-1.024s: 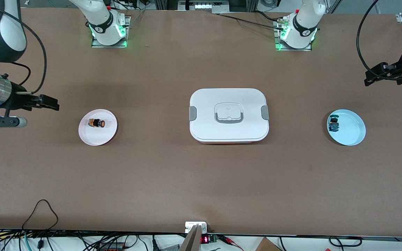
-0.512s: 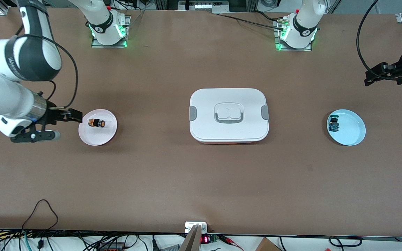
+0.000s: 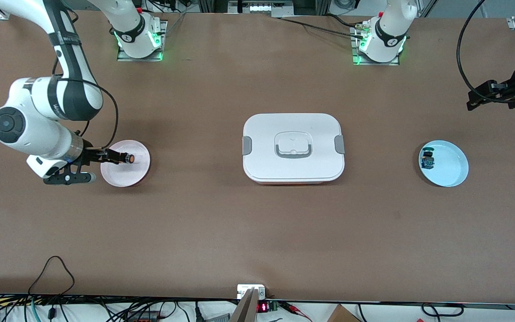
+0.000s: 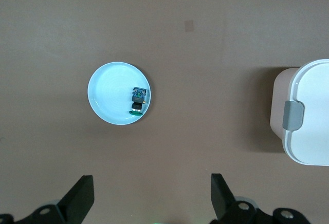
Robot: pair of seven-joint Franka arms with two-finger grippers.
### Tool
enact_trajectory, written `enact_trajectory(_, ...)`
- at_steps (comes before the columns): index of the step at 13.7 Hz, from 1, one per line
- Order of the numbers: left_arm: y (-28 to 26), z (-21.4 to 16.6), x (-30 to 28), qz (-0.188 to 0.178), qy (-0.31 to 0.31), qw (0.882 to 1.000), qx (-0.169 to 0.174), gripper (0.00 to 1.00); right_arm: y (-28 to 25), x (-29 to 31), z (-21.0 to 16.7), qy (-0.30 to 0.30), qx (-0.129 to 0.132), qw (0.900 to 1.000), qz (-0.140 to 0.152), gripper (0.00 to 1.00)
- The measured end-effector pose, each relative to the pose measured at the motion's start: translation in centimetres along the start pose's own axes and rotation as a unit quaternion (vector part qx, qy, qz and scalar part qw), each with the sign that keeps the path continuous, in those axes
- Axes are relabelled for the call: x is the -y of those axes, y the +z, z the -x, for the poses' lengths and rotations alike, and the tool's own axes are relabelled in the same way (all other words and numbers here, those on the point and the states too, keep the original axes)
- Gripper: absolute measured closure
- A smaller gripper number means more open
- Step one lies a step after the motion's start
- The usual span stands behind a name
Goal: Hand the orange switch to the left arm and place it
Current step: 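Lower the right gripper over the orange switch on the white plate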
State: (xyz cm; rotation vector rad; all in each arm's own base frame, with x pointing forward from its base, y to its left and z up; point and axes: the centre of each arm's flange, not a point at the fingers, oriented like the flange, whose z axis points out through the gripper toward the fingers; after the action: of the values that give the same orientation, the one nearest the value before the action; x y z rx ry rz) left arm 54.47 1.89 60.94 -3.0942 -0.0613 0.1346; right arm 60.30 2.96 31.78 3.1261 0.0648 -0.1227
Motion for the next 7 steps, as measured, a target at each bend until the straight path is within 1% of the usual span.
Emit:
enact_trajectory(3,0.0,0.0,0.0,0.000,0.000,1.000,0.000,0.00,3.5,-1.1,1.7,0.012,0.007,1.000,-0.002,0.00)
enact_trajectory(5,0.0,0.0,-0.1,0.000,0.001,1.000,0.000,0.00,4.6,-1.3,2.2,0.031,0.009,0.999,-0.021,0.00)
enact_trajectory(7,0.0,0.0,-0.1,0.000,0.001,1.000,0.001,0.00,6.3,-1.5,2.7,0.046,0.000,0.998,-0.031,0.00)
